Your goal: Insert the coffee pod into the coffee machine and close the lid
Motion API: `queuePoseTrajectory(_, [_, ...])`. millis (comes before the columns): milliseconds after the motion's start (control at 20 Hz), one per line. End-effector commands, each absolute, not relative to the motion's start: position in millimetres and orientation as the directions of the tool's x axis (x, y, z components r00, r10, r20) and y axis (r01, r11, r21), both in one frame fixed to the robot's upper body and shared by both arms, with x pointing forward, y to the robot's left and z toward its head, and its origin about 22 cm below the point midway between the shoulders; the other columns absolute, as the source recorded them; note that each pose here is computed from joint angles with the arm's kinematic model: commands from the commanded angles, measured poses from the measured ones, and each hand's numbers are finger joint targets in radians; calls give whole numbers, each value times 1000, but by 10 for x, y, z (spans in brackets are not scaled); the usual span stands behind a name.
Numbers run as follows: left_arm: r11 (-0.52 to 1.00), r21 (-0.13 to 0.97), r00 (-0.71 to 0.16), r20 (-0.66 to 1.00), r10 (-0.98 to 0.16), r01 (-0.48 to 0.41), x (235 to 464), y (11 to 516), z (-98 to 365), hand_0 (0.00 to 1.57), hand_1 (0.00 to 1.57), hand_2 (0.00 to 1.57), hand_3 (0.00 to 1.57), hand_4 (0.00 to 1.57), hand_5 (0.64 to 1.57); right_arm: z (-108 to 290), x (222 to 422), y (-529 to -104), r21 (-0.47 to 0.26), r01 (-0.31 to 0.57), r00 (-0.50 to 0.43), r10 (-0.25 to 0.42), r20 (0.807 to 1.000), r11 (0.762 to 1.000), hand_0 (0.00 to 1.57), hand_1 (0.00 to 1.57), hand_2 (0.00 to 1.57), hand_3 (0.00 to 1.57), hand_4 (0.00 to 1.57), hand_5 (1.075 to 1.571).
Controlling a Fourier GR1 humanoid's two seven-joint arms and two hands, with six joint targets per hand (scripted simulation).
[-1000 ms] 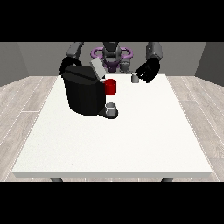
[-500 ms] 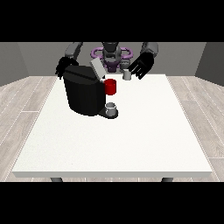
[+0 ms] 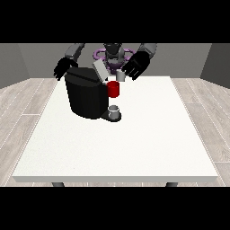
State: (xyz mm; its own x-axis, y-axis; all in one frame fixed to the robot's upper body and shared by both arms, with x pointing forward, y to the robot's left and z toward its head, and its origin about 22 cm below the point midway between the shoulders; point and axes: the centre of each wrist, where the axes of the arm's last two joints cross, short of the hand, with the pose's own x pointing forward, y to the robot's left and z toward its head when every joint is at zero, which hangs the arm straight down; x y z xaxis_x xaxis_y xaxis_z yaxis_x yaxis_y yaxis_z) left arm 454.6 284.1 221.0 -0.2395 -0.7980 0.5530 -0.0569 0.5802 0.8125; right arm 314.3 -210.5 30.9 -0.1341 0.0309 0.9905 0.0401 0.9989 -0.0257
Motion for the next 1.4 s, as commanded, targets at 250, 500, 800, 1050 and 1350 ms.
queuePoseTrajectory(250, [575, 815, -259, 541, -800, -71, 4559, 2883, 2344, 1277, 1277, 1303, 1236, 488, 1571, 379, 3133, -2136, -12, 76, -165, 24, 986, 997, 0, 0, 0, 0, 480, 1571])
queuePoseTrajectory(500, [566, 823, -247, 537, -806, -56, 4593, 2764, 2318, 1283, 1283, 1314, 1222, 504, 1571, 571, 3221, -2089, -1, 52, -171, 9, 985, 999, 0, 0, 0, 0, 525, 1571])
queuePoseTrajectory(800, [569, 821, -287, 537, -794, -38, 4613, 2539, 2247, 1260, 1260, 1298, 1208, 511, 1571, 485, 3251, -2217, 20, 90, -172, -4, 985, 996, 0, 0, 0, 0, 513, 1571])
queuePoseTrajectory(1050, [550, 835, -287, 521, -804, -22, 4630, 2427, 2487, 1185, 1185, 1264, 1195, 497, 1571, 154, 3123, -2093, 2, 80, -160, 11, 987, 997, 0, 0, 0, 0, 481, 1571])
queuePoseTrajectory(1350, [549, 835, -293, 515, -806, -43, 4633, 2485, 2460, 1186, 1186, 1269, 1202, 515, 1571, 306, 3208, -2129, 13, 88, -185, 4, 983, 996, 0, 0, 0, 0, 448, 1571])
